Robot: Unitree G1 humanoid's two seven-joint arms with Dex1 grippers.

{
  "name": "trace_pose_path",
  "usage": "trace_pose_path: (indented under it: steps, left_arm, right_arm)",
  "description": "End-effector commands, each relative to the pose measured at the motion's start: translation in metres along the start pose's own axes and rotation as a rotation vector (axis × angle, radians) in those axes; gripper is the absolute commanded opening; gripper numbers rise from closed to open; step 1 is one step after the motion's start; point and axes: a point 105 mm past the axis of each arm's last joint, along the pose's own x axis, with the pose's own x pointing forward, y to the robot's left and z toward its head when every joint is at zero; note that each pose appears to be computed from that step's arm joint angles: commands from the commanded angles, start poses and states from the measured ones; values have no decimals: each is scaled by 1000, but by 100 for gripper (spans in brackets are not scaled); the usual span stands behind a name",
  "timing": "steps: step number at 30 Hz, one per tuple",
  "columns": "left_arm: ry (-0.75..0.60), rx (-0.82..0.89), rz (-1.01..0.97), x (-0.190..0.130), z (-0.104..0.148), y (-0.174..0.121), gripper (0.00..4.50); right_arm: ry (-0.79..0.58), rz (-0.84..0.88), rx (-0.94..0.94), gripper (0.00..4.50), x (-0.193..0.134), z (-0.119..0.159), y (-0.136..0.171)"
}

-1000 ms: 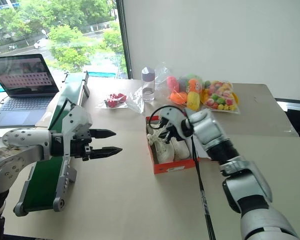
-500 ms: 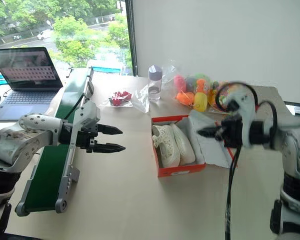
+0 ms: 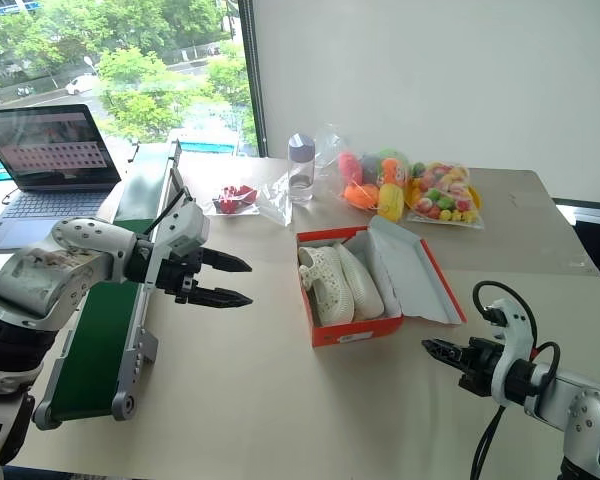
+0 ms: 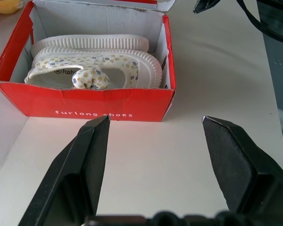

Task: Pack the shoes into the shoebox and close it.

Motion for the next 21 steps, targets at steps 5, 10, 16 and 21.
trace_pose_path:
  steps: [5,10,16,21]
  left_arm:
    - [25,42,40,-16,12,-2,333]
    - [37,33,57,-22,11,-2,333]
    - [46,25,68,-26,9,-2,333]
    - [47,23,68,-25,9,-3,333]
  right_arm:
    - [-197,-69,202,5,24,12,-45]
    - [-241,-78,288,5,41,9,-57]
    - [-306,-88,288,5,50,10,-62]
    - [-634,2,325,5,33,49,-60]
